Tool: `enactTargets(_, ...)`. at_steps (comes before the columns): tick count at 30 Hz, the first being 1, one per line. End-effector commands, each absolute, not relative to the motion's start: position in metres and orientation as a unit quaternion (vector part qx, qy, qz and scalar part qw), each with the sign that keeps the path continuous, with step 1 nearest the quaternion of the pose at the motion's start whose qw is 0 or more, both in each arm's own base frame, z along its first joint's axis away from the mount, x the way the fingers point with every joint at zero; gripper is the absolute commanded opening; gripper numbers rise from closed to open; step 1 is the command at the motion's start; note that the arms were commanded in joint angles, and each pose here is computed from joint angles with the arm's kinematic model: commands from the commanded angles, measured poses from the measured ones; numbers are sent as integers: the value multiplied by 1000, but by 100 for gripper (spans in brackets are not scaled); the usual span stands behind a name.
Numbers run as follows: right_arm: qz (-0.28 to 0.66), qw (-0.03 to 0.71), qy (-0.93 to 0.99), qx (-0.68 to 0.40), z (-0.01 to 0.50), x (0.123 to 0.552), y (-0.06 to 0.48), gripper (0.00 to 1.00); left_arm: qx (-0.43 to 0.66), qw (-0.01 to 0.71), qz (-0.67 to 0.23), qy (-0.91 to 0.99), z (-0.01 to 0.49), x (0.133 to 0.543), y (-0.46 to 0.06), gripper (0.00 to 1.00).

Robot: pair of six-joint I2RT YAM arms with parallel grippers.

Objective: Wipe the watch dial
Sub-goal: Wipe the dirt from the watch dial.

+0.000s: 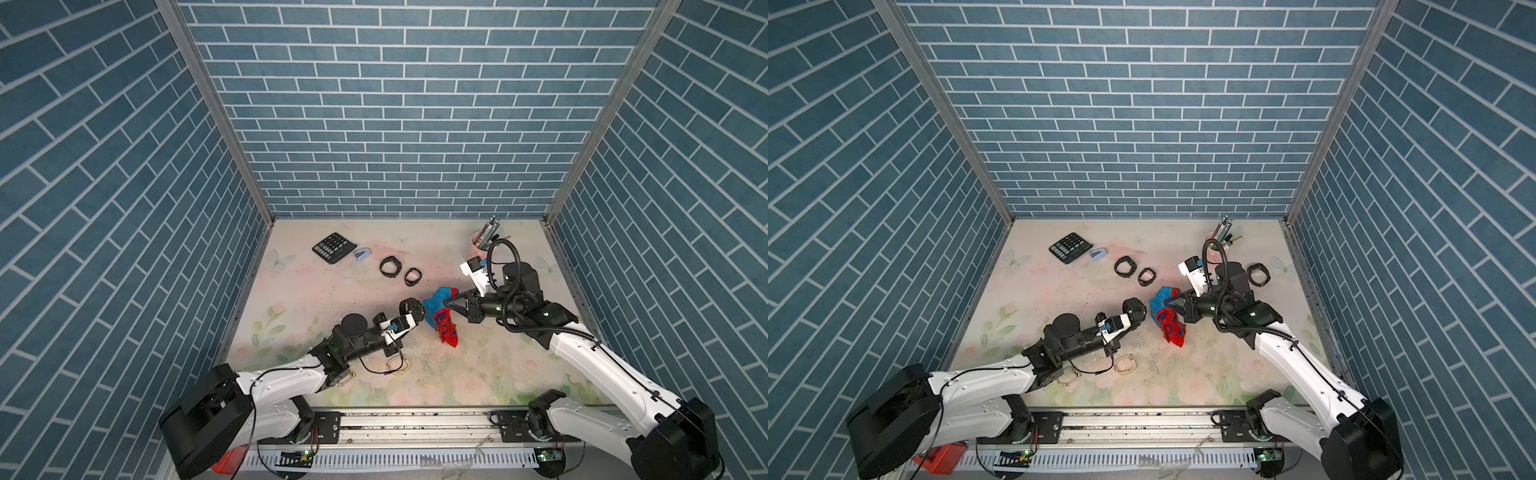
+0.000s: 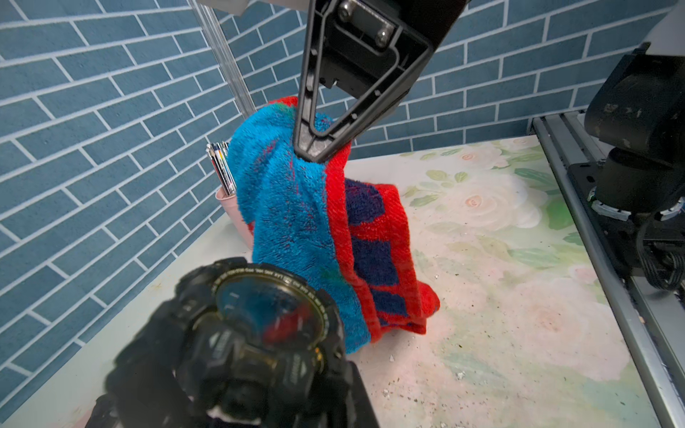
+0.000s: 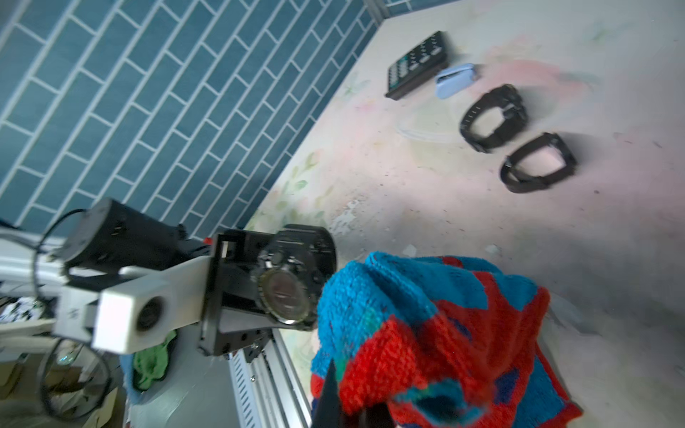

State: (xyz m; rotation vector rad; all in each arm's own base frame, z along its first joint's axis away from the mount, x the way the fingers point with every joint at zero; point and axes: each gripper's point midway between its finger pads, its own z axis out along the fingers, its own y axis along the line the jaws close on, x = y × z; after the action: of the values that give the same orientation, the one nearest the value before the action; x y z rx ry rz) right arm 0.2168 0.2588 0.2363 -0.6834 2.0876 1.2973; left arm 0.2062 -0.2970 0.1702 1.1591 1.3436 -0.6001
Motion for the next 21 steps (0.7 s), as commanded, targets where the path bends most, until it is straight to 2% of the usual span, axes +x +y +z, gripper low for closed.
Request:
enactTargets(1, 562, 288, 714, -303, 274, 201, 277, 0, 502, 615, -263, 548, 185, 207, -303, 0)
enactTargets(11, 520, 239, 738, -358, 243, 182, 309, 0, 483, 617, -267, 561, 190, 219, -309, 0)
enactTargets(21, 431, 234, 814, -313, 187, 204, 307, 0, 466, 649, -298, 523, 215, 216, -315, 0)
